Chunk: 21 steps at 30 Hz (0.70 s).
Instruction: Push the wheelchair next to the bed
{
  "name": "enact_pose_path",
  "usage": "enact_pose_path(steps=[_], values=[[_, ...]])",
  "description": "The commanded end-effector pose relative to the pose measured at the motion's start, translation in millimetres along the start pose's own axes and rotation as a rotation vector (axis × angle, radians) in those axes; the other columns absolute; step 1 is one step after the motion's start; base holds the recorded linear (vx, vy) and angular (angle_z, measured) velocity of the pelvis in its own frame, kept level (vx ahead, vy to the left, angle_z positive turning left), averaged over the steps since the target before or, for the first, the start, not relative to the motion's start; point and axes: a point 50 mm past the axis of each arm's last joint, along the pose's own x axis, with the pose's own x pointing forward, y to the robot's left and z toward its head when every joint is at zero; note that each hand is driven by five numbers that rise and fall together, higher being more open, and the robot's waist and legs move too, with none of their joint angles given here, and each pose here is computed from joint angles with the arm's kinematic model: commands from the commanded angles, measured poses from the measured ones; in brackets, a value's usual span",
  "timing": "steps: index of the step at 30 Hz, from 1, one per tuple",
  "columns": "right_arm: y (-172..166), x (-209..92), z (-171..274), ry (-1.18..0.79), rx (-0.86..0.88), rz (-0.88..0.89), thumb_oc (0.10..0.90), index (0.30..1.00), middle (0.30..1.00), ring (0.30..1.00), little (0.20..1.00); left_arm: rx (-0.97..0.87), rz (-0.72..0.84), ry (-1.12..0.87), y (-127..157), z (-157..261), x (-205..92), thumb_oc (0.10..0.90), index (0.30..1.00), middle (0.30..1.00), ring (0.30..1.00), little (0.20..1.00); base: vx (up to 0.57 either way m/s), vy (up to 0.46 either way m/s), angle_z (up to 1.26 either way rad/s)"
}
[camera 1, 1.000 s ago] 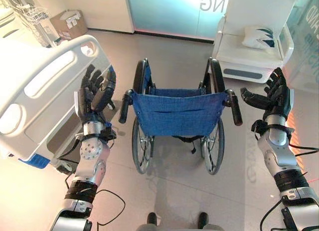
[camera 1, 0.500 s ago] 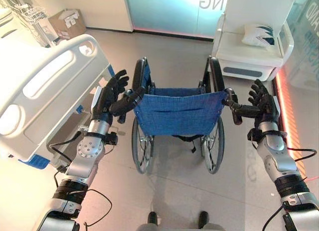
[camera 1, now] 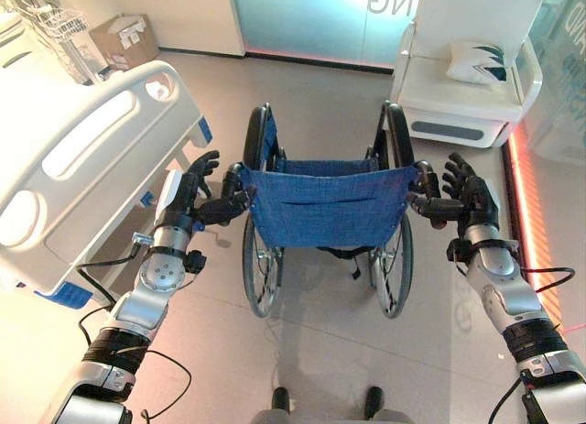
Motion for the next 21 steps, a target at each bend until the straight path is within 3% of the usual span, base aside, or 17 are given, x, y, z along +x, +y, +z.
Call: enact_pose_path(steps=[1,11,21], values=[[-1,21,79,-0.269,-0.086,0.009,0.800,0.900,0.900,0.900,0.900,0.090,0.182,-0.226,49,58,36,0.800,0.900,0.900,0.900,0.900,0.00,0.000,0.00],[-10,34,71,-0.145,-0.177,-0.056,0.800,0.900,0.900,0.900,0.900,0.124,0.117,-0.155,44,59,47,0.800,0.900,0.900,0.900,0.900,0.00,0.000,0.00],[-22,49,92,-0.115,-0.220,-0.135,0.800,0.900,0.900,0.900,0.900,0.119,0.085,-0.040,45,54,59,0.800,0.900,0.900,0.900,0.900,0.00,0.000,0.00]])
